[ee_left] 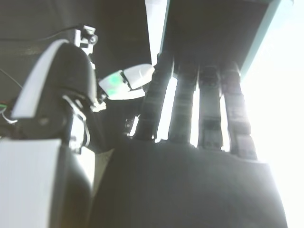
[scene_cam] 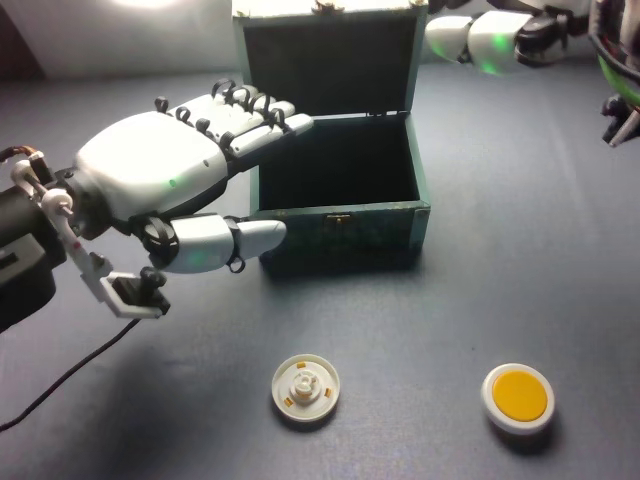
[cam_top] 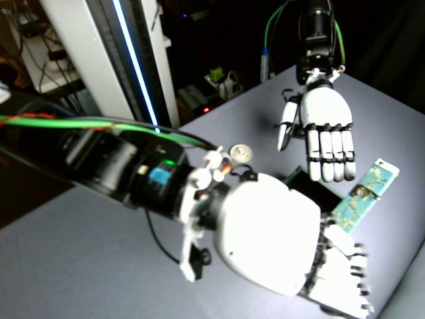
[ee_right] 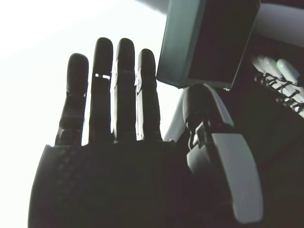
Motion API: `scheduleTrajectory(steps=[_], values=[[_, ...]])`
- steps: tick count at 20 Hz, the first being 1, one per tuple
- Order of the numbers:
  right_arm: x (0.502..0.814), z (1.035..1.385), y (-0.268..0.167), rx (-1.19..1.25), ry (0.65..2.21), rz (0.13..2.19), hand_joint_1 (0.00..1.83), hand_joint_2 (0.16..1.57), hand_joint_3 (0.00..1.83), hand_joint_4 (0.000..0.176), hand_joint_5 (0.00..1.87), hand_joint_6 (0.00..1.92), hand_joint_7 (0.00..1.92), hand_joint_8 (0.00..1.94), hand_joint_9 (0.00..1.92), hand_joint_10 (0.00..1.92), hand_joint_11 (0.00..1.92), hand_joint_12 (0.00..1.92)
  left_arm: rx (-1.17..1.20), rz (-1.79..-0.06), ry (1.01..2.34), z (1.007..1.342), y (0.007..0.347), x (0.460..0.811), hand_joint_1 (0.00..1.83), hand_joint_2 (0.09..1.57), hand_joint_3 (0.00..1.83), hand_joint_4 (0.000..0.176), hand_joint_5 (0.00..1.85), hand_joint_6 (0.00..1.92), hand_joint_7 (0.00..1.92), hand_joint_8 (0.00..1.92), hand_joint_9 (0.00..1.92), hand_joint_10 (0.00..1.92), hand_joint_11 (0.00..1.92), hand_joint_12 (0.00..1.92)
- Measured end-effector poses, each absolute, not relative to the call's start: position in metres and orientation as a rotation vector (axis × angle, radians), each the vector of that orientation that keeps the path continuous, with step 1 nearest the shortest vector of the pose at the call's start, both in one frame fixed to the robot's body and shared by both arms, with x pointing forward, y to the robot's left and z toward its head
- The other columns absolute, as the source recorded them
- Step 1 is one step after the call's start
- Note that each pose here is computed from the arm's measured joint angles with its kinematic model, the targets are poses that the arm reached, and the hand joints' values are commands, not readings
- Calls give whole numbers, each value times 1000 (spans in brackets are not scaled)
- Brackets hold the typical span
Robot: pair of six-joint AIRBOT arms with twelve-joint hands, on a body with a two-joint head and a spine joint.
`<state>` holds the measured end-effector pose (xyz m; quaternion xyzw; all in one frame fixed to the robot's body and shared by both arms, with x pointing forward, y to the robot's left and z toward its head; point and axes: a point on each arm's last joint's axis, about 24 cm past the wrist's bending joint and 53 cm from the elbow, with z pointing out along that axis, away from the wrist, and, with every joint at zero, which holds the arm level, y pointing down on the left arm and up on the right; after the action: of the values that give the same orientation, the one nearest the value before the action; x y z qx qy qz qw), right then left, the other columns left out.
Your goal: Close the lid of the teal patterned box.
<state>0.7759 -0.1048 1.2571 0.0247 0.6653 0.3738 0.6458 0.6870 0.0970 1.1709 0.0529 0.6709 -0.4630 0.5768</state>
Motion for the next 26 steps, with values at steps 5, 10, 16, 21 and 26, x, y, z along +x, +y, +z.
scheduleTrajectory(steps=[5,10,16,21,26], values=[[760,1253,-105,92,1480,959,103,1431,0,0,290,432,571,5,394,626,1,1547,104,-1094,1579,1164,103,680,131,1361,0,0,0,0,0,0,0,0,0,0],[757,1257,-100,65,1459,967,137,1438,0,0,245,177,462,0,276,600,0,1469,100,-1098,1568,1166,104,681,130,1353,0,0,0,0,0,0,0,0,0,0],[779,1266,-87,63,1470,951,156,1435,1,0,174,6,177,0,20,456,0,1233,119,-1100,1551,1173,101,681,85,1362,0,0,0,0,0,0,0,0,0,0],[775,1270,-90,64,1479,957,132,1415,4,0,94,4,317,149,152,692,0,1745,134,-1100,1544,1176,99,681,72,1397,12,0,0,0,0,0,0,0,0,0],[787,1279,-90,85,1457,953,88,1402,0,0,83,1,148,28,0,569,0,1552,135,-1097,1545,1176,99,682,138,1392,4,0,0,0,0,0,0,0,0,0]])
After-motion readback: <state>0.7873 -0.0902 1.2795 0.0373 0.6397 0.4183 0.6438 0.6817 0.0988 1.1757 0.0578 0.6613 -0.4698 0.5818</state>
